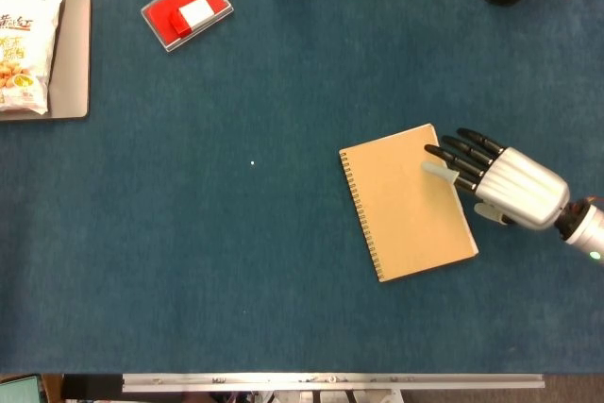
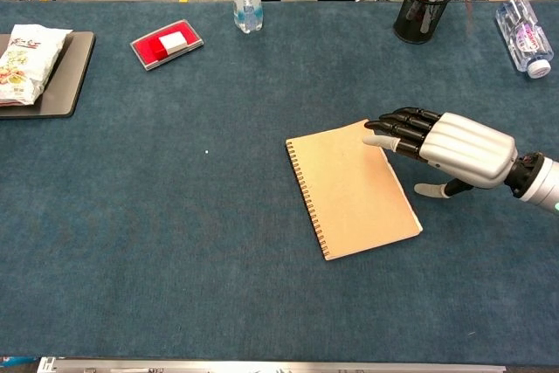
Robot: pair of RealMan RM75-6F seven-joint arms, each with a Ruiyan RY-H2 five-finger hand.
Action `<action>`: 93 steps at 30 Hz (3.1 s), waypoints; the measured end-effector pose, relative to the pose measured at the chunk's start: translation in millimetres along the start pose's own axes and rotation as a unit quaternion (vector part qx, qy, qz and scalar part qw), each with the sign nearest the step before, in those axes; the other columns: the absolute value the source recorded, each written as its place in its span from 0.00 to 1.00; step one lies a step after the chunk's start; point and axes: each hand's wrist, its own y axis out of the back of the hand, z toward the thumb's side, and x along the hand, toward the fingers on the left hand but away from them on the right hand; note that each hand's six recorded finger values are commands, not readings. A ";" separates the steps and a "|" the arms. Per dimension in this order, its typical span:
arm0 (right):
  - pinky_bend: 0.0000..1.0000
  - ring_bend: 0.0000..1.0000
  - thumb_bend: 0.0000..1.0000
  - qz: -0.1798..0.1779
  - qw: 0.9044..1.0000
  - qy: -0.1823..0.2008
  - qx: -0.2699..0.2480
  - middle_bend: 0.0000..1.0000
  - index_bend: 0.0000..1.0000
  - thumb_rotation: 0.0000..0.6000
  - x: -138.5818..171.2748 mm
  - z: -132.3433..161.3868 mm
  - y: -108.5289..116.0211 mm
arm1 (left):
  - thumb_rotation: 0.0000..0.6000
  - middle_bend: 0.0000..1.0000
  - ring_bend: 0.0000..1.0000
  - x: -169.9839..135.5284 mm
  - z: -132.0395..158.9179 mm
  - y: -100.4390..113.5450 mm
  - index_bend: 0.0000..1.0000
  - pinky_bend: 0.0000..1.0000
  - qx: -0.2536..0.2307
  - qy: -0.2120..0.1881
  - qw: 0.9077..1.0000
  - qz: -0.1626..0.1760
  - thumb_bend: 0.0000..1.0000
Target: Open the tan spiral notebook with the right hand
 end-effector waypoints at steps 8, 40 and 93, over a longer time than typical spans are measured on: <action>0.11 0.00 0.23 0.000 1.000 0.001 -0.008 0.03 0.00 1.00 -3.3 3.4 -3.5 | 1.00 0.36 0.28 -0.8 0.1 0.2 0.44 0.45 0.000 -0.001 1.000 0.000 0.43; 0.11 0.00 0.22 -0.007 0.999 -0.002 -0.035 0.03 0.00 1.00 -13.6 14.3 -11.6 | 1.00 0.36 0.28 -2.3 -0.2 1.9 0.44 0.45 -0.001 -0.001 1.000 0.002 0.43; 0.11 0.00 0.29 -0.055 0.996 -0.014 -0.072 0.06 0.00 1.00 -28.5 23.9 -3.8 | 1.00 0.36 0.28 -3.2 -0.6 2.0 0.44 0.45 -0.001 0.000 1.000 0.000 0.43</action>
